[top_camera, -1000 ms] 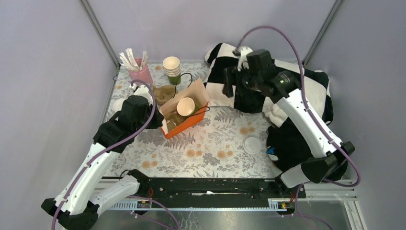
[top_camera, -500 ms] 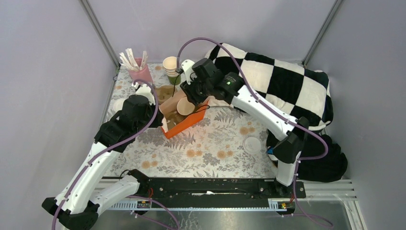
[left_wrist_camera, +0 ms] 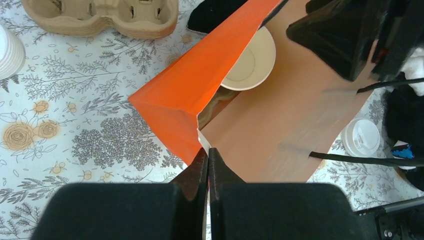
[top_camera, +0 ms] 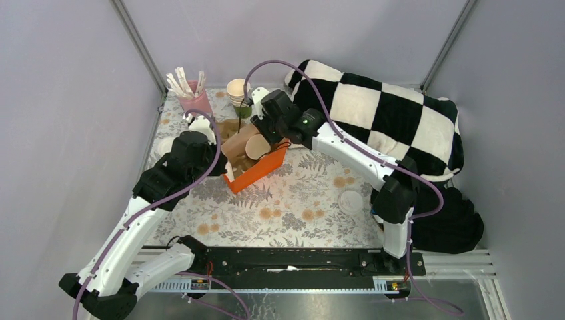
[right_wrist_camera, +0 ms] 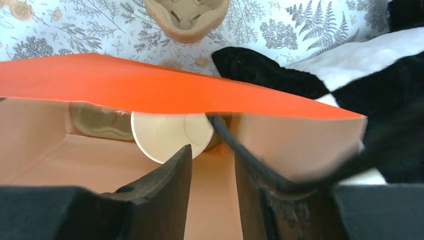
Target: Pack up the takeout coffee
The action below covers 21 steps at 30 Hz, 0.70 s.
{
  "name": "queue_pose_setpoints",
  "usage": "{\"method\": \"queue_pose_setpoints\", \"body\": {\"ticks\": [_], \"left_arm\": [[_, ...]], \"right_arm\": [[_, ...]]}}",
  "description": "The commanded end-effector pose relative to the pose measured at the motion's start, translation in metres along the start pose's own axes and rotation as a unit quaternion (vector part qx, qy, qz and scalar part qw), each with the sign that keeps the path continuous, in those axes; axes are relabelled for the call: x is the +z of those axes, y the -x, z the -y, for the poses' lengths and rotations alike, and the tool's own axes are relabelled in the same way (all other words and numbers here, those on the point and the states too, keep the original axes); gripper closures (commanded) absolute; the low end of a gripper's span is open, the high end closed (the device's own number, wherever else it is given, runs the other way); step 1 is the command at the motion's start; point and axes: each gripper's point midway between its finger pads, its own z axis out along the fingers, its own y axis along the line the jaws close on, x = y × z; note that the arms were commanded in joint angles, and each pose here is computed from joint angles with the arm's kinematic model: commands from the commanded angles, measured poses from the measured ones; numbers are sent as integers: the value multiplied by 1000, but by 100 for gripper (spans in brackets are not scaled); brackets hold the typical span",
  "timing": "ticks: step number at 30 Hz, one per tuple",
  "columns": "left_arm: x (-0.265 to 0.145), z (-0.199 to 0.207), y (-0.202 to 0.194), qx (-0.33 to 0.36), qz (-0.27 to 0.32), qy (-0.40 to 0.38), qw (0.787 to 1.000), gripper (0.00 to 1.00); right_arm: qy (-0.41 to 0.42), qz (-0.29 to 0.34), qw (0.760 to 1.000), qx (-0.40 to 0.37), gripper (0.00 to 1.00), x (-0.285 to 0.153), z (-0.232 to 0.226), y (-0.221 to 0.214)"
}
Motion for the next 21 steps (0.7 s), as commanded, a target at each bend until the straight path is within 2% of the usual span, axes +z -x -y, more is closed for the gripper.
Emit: {"method": "queue_pose_setpoints", "body": {"ticks": [1,6,9,16,21], "left_arm": [[-5,-2,29,-19,57,16,998,100],[-2,-7,40,-20,82,34,996,100],[0,-6,42,-18,85,32,996,100],[-1,-2,35,-14,86,10,996,100],[-2,-4,24,-11,90,1,996,100]], "right_arm": [[13,27,999,-13,54,9,-7,-5],[44,66,996,-48,48,-3,-20,-15],[53,66,994,-73,45,-6,-22,-25],[18,79,992,-99,30,-13,-7,-26],[-30,47,995,-81,22,-1,6,-30]]}}
